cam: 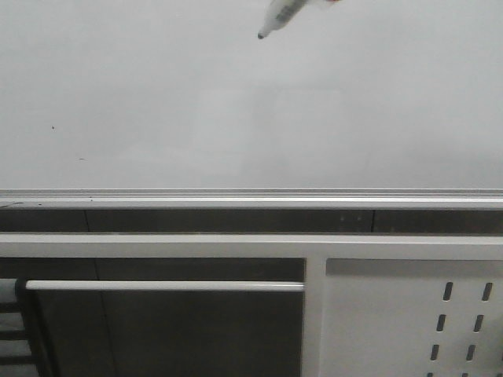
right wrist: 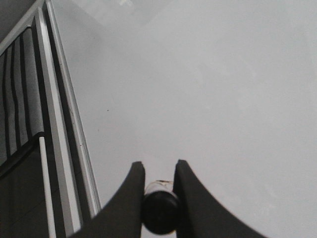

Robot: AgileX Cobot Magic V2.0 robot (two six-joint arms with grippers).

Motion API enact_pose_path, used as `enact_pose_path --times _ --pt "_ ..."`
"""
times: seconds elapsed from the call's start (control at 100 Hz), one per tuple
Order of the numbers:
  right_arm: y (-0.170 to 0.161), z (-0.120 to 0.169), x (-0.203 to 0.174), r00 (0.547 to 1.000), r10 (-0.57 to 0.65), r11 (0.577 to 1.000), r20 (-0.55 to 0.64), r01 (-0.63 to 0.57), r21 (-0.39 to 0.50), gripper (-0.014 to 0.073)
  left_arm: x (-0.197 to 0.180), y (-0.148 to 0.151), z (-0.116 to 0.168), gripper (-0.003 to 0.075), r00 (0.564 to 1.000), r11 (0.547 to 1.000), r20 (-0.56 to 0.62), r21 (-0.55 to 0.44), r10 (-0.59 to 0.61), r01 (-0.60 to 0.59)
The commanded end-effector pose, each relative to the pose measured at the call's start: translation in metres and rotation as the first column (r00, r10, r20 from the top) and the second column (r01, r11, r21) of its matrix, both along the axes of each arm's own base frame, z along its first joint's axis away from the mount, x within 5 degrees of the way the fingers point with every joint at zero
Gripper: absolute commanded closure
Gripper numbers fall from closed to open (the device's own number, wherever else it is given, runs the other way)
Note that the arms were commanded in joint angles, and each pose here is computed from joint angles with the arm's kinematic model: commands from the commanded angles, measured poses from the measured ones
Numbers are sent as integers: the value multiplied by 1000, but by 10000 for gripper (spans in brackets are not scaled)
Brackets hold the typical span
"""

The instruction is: Write number 1 on whiteboard

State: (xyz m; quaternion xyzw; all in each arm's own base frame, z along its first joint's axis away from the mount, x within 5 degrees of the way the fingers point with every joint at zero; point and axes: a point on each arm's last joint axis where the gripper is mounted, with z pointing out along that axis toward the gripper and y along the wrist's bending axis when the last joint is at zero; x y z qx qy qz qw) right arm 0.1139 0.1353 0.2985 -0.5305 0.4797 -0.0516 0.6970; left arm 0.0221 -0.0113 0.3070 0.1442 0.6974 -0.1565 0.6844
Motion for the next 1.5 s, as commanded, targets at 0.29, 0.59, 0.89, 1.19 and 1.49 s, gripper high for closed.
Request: enact_pose_path --times 0.29,0.59,0.89,1.19,1.49 --pt "8 14 8 996 -70 986 54 61 154 645 0 0 14 592 997 998 75 -57 3 1" --pt "8 15 13 991 -110 976 70 95 196 645 0 0 14 592 997 998 75 -57 3 1" --pt "18 3 19 993 -114 981 37 106 163 645 0 0 14 592 997 998 75 -57 3 1" --pt "24 -3 27 985 -159 976 63 147 161 647 0 0 14 592 997 998 75 -57 3 1" --pt "29 -10 35 973 -212 967 88 195 164 647 0 0 14 592 997 998 75 -57 3 1"
